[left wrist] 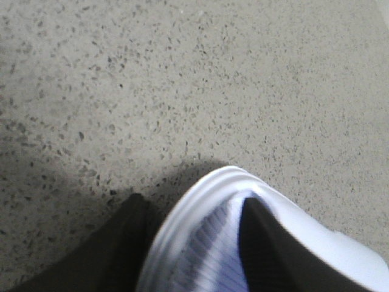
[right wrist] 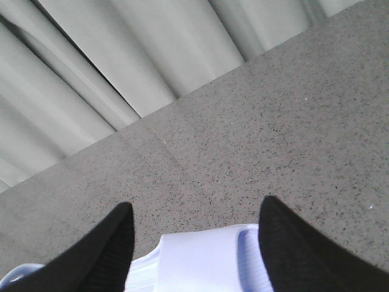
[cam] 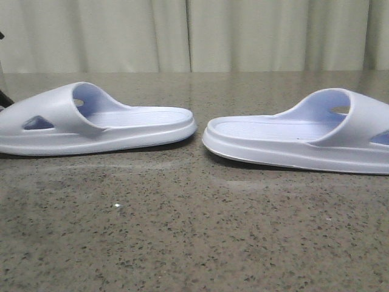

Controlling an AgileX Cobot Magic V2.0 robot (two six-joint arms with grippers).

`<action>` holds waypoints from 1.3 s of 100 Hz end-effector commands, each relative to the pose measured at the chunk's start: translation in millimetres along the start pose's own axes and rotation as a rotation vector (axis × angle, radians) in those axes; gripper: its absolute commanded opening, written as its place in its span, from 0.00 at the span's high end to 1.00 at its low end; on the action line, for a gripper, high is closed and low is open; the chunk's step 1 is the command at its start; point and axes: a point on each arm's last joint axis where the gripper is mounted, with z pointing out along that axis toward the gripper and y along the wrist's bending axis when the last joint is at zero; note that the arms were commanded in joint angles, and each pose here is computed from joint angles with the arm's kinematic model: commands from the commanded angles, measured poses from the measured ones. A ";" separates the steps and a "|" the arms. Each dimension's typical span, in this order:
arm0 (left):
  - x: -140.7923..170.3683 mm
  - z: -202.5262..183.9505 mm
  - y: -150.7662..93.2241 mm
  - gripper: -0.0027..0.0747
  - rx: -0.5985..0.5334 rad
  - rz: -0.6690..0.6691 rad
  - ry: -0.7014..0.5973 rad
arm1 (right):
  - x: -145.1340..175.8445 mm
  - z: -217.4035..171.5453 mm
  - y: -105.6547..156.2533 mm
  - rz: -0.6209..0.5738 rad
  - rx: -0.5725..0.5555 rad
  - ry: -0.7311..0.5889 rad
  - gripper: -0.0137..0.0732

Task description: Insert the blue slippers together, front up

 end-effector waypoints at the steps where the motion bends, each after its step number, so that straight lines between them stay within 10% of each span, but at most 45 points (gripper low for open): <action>1: 6.9 0.4 -5.4 0.72 0.017 -0.013 0.063 | -16.1 -1.4 6.1 -0.002 -0.019 -0.092 0.40; 17: 6.6 0.4 -5.4 0.95 0.017 0.000 0.060 | -16.1 -1.4 6.1 -0.002 -0.019 -0.092 0.40; 66: 0.5 -7.2 -10.7 0.93 0.047 0.098 -0.004 | -15.9 -1.4 6.0 -0.002 -0.019 -0.090 0.40; 130: 3.7 -108.7 -41.7 0.93 0.376 0.120 -0.163 | -13.8 1.3 3.6 -0.010 -0.009 -0.089 0.40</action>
